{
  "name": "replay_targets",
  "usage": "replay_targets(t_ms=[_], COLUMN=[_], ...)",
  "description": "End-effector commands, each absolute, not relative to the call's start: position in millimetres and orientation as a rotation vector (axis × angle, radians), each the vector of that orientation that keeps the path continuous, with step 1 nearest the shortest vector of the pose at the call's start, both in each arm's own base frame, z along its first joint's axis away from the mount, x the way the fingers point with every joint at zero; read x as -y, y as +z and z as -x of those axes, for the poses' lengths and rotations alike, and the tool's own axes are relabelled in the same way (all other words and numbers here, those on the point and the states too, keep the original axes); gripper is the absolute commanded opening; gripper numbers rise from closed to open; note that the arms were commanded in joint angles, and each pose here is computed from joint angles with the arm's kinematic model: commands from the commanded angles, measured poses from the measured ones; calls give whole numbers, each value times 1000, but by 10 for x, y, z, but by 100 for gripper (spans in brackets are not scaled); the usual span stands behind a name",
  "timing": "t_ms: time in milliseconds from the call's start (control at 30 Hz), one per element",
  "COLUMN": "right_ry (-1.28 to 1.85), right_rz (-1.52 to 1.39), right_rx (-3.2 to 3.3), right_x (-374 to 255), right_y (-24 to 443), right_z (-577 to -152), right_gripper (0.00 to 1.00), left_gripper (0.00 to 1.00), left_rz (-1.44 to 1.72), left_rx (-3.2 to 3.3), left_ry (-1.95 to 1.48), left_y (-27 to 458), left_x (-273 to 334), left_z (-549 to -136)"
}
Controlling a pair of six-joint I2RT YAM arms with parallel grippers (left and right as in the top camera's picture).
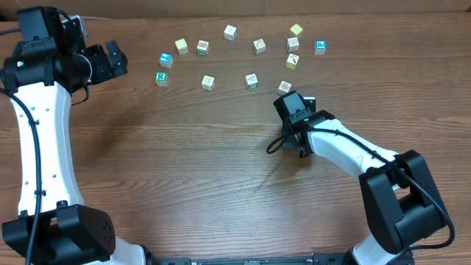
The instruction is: Form a horizontal line
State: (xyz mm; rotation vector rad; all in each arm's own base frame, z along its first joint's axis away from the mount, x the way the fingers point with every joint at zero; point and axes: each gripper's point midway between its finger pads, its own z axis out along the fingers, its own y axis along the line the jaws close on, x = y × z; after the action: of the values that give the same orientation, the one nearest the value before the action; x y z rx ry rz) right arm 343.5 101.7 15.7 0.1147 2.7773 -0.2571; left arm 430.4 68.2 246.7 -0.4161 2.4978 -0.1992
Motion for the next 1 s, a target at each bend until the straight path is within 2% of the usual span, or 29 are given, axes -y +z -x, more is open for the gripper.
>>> replay_targets(t_ms=[0, 333, 433, 600, 967], right_ry=[-294, -272, -207, -46, -265], right_rz=[-132, -131, -122, -55, -42], right_rx=[-2754, -2762, -2789, -2901, -3038], right_x=[-956, -984, -1066, -1263, -964], right_y=[175, 167, 141, 67, 35], right_z=[-3463, -3458, -3431, -3247, -2864], right_gripper=[10, 10, 4, 4, 4], left_gripper=[100, 100, 100, 100, 100], left_rz=[431, 431, 431, 431, 431], left_rx=[-2480, -2479, -2480, -2480, -2480], left_ry=[-199, -199, -199, -199, -199], left_y=[2526, 2527, 2526, 2526, 2526], left_x=[-696, -696, -696, -696, -696], left_z=[-4327, -4327, -4327, -4327, -4327])
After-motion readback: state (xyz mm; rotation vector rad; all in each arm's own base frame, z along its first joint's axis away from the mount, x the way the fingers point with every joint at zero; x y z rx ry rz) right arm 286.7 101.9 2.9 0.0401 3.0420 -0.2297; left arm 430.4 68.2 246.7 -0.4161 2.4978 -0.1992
